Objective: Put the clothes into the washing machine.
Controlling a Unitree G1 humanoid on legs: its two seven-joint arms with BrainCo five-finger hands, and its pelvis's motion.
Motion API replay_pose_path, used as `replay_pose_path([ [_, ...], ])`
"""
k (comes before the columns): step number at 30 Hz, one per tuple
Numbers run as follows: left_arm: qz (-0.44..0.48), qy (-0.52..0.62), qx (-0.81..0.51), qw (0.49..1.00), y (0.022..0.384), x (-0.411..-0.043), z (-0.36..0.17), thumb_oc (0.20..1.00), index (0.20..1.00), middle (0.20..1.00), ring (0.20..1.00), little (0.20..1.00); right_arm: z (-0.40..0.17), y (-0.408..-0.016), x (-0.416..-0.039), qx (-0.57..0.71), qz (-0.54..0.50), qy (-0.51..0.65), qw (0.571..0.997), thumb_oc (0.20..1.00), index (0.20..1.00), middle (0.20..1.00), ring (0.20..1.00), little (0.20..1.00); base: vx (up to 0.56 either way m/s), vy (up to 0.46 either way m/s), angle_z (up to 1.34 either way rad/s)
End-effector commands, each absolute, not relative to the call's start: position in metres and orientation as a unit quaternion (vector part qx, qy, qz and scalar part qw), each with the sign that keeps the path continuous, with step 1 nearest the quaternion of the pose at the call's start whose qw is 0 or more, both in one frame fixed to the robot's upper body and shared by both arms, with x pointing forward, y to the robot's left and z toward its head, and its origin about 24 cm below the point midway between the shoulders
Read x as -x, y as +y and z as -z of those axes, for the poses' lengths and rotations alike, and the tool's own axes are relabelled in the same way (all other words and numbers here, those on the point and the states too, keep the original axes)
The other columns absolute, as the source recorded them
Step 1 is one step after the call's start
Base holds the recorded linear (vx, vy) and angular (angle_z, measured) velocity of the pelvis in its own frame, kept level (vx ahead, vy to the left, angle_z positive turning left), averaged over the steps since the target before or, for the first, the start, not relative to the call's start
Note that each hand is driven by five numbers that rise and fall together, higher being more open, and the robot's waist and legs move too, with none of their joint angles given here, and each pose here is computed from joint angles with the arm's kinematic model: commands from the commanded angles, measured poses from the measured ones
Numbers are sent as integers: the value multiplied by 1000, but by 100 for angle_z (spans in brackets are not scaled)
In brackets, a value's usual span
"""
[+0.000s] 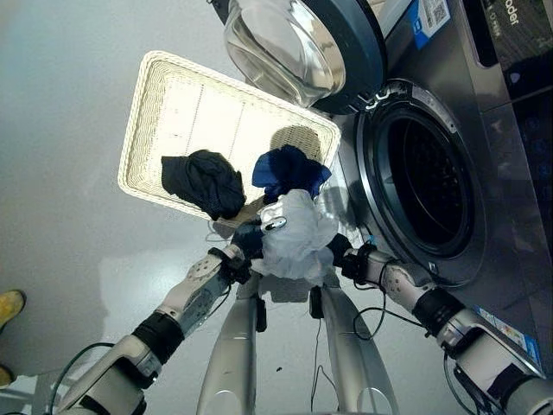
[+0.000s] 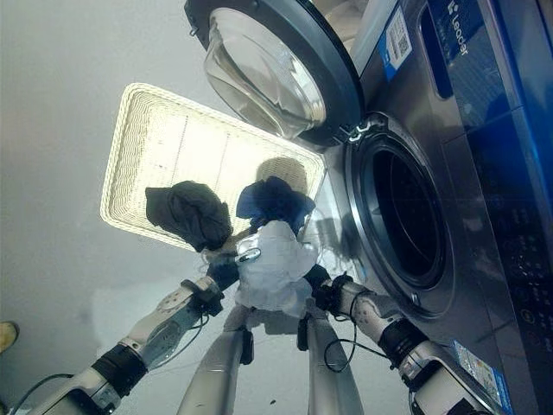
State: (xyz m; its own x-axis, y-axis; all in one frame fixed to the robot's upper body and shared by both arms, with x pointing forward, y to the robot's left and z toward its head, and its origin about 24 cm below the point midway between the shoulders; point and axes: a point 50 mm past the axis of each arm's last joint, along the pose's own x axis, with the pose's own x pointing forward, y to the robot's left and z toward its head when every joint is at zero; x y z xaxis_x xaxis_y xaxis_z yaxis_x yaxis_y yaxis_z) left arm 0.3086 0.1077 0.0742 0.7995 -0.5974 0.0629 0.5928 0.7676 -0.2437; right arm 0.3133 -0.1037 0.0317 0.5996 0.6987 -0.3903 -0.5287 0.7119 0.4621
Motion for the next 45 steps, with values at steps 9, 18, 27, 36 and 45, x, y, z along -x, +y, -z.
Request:
replay_pose_path([
  [9, 229, -209, 58, 949, 71, -308, -153, 1000, 1000, 1000, 1000, 1000, -23, -38, -249, -360, -561, 333, 667, 200, 200, 200, 200, 200, 16, -47, -1],
  [18, -128, -158, 94, 975, 178, -329, -130, 1000, 1000, 1000, 1000, 1000, -106, -127, -310, -649, -370, -113, 654, 200, 200, 200, 200, 200, 27, 21, -5],
  [27, -269, -68, 24, 960, 255, -338, -91, 1000, 1000, 1000, 1000, 1000, -178, -257, -323, -625, -109, -436, 639, 200, 200, 200, 200, 200, 62, 88, -19],
  [36, -294, -33, 8, 955, 271, -343, -87, 1000, 1000, 1000, 1000, 1000, -224, -339, -292, -615, 143, -582, 513, 200, 200, 200, 200, 200, 30, 33, -7],
  [45, -301, 55, -211, 928, 292, -360, -102, 1000, 1000, 1000, 1000, 1000, -271, -420, -252, -547, 456, -533, 458, 1000, 1000, 1000, 1000, 1000, 31, -4, 1],
])
